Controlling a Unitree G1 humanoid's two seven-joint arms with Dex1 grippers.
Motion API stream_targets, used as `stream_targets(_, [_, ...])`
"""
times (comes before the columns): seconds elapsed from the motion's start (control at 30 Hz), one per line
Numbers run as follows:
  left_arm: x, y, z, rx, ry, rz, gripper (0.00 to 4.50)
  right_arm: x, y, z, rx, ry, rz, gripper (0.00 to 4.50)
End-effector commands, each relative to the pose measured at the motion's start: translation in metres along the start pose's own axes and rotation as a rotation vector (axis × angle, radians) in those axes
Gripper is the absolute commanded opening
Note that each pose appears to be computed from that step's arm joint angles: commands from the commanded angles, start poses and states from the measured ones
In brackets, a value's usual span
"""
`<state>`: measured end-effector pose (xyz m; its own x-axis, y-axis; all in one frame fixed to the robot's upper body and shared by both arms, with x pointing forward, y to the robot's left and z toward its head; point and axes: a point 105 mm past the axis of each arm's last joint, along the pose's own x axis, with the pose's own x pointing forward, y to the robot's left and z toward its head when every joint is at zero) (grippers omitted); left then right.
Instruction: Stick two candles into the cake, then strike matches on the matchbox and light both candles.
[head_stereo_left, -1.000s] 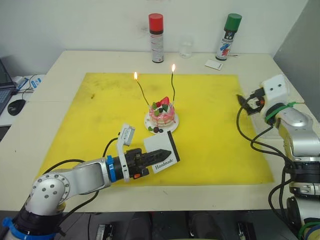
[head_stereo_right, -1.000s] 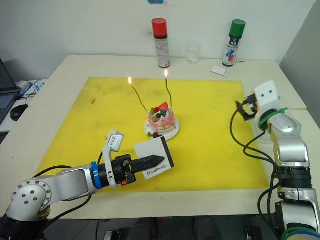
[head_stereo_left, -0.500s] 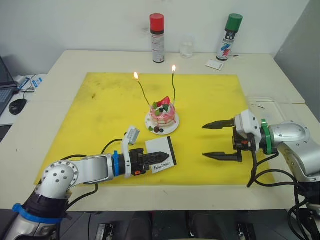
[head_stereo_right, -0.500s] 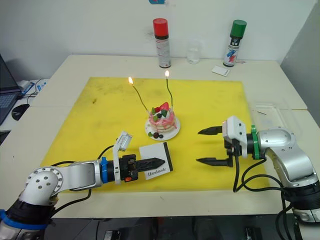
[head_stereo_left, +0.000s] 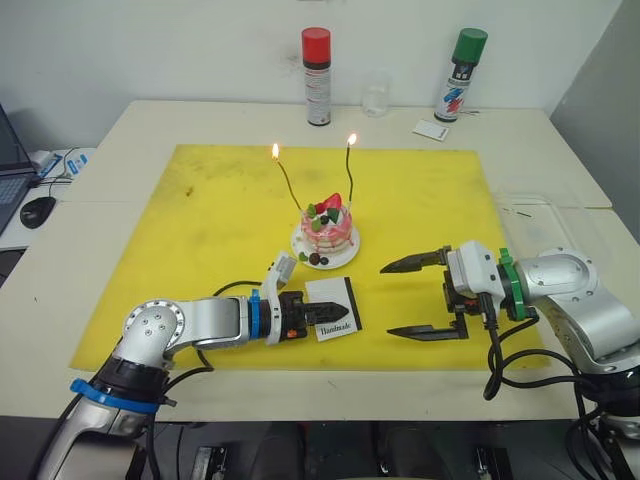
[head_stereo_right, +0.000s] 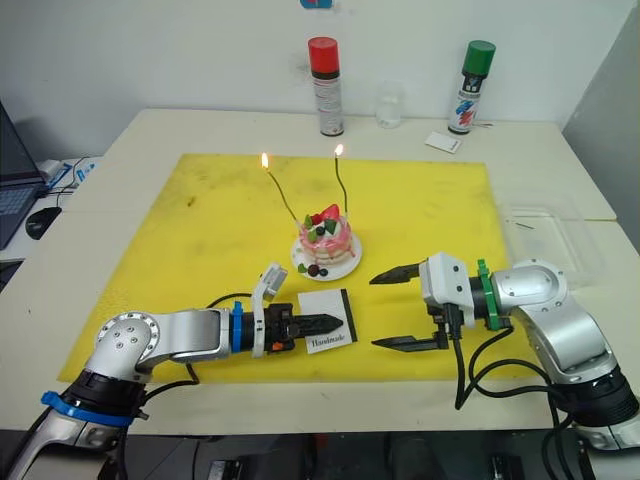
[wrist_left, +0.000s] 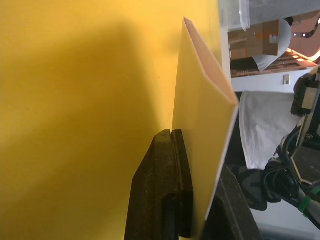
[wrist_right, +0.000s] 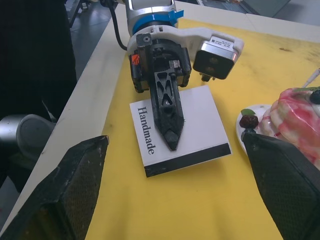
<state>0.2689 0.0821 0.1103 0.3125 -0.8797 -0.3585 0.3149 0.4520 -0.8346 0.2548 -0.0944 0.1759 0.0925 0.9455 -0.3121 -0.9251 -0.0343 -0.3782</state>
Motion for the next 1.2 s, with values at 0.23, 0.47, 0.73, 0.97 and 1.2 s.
stream_targets(0.23, [-0.001,0.003,0.001,0.015,0.042,0.017,0.57,-0.001,-0.009,0.003,-0.039,-0.022,-0.061,4.5])
stream_targets(0.47, [-0.011,0.005,0.01,0.036,0.017,0.042,2.39,0.001,-0.008,0.0,-0.039,-0.024,-0.062,4.5])
stream_targets(0.73, [-0.039,0.007,0.026,0.065,-0.037,0.092,4.47,0.004,-0.01,0.0,-0.042,-0.033,-0.063,4.5])
stream_targets(0.97, [-0.056,0.007,0.033,0.072,-0.1,0.122,4.47,0.005,-0.012,-0.002,-0.041,-0.039,-0.062,4.5])
stream_targets(1.2, [-0.101,0.013,0.03,0.274,-0.114,0.309,4.47,-0.01,-0.015,-0.014,-0.026,0.007,-0.074,4.5])
